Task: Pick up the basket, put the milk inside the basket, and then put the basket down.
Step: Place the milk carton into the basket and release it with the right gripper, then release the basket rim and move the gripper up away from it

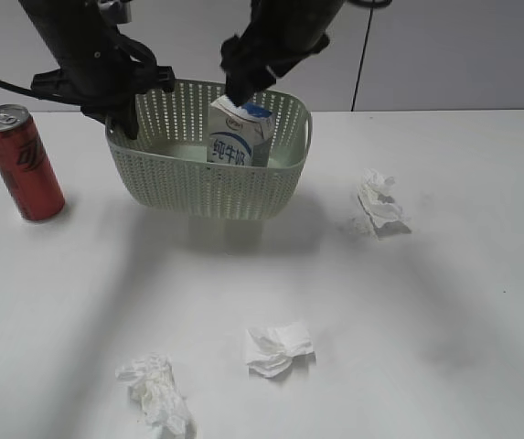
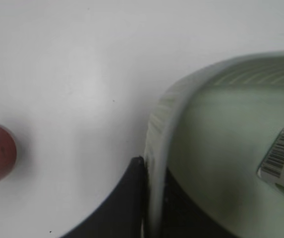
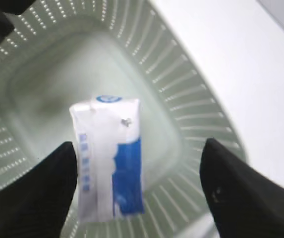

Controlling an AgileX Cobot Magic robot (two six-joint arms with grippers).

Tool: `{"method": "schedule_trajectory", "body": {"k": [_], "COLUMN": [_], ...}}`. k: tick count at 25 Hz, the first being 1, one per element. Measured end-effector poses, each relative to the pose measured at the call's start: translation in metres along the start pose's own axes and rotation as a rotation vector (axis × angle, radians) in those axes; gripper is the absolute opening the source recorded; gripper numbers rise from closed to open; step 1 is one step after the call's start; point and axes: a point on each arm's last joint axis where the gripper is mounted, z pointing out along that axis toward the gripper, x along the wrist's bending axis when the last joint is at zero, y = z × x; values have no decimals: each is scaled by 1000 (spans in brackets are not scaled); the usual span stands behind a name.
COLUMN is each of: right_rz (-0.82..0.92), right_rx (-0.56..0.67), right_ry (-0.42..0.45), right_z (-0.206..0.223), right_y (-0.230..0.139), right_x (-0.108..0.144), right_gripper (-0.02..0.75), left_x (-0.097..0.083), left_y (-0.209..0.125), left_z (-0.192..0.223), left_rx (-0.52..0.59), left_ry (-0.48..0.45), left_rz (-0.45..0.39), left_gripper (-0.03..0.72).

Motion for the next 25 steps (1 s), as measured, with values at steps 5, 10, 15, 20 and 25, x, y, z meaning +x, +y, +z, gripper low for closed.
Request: {"method": "schedule_trajectory", "body": {"k": [5,10,15,20,25], "right_rz": [47,192,236,251,278], "right_rx": [-27,-28,-11,-4,28], "right_ry": [-43,-108,-129,-131,-130], "right_z": [-87,-154,-193,-207,-203], "right_y": [1,-32,-77,-120,-143], "right_x": [-13,-37,-23,-4,4], "right_gripper": [587,587,587,587,587], "left_x": [0,-1,0,1,1], "left_y": [1,2,0,-2,-2], "left_z": [0,15,48,73,75], "left_rx": [-8,-4,40,64,63], "left_ry": [-1,-17,-34,-37,-43], "left_rz": [0,-14,-40,-56,-60], "left_gripper": [5,5,5,5,13]}}
